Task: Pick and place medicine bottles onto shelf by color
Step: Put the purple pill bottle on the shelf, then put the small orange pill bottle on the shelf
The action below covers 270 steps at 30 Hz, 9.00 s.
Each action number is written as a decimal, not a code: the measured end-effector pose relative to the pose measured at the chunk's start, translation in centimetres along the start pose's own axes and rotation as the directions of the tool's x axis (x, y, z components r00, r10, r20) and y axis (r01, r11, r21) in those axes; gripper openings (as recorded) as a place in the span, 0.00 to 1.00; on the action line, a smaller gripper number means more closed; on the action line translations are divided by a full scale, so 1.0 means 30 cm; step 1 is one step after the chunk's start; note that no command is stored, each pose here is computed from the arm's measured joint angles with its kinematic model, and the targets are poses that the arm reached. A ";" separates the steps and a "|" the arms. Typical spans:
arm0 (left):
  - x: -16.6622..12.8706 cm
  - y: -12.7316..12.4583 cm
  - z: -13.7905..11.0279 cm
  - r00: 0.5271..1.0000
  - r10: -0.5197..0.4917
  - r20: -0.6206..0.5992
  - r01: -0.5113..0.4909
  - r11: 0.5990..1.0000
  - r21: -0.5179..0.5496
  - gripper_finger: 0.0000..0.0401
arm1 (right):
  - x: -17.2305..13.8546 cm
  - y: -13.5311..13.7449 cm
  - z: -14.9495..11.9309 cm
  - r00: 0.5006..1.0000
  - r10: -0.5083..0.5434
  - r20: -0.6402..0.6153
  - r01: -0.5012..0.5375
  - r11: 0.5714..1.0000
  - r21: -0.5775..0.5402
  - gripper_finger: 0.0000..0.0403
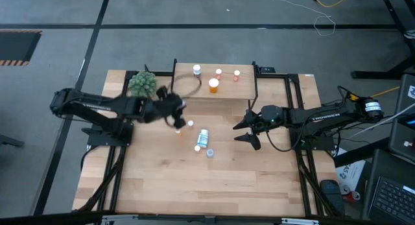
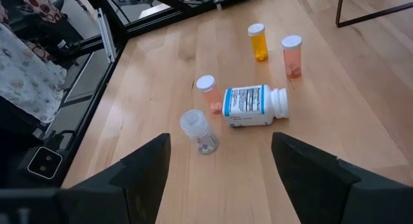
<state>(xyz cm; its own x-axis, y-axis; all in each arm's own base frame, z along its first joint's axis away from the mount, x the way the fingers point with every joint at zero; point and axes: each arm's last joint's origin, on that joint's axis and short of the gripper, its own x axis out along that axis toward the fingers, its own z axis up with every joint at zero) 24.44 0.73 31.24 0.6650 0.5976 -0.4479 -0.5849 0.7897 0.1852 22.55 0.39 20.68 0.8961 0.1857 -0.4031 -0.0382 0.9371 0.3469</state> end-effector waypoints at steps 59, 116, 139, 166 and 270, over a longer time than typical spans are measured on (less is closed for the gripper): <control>0.292 0.285 -0.012 0.977 0.098 -0.188 -0.141 0.964 -0.225 0.39 | 0.000 -0.003 -0.001 1.000 -0.025 0.004 0.025 0.999 -0.021 0.68; -0.017 -0.137 -0.171 0.829 -0.222 -0.514 0.277 0.960 0.032 0.44 | 0.000 -0.003 -0.006 1.000 -0.013 -0.014 0.015 0.993 0.119 0.68; -0.073 -0.053 -0.451 0.911 -0.295 -0.289 0.286 0.955 -0.072 0.44 | -0.001 -0.004 0.017 0.994 -0.077 0.073 0.057 0.969 0.240 0.68; 0.070 -0.120 -0.493 0.932 -0.308 -0.190 0.293 0.950 -0.106 0.44 | -0.001 -0.004 0.017 0.994 -0.077 0.074 0.060 0.978 0.201 0.68; 0.131 -0.148 -0.524 0.937 -0.273 -0.218 0.242 0.957 -0.160 0.26 | -0.001 -0.005 0.013 0.996 -0.071 0.060 0.058 0.981 0.183 0.68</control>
<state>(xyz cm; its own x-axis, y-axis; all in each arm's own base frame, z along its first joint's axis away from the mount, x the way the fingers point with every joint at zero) 22.35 -2.60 14.91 0.6817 0.3139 -0.6609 -0.4732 0.8781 -0.0711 22.71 0.14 20.97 0.9215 0.1011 -0.3750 0.0958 0.8764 0.4719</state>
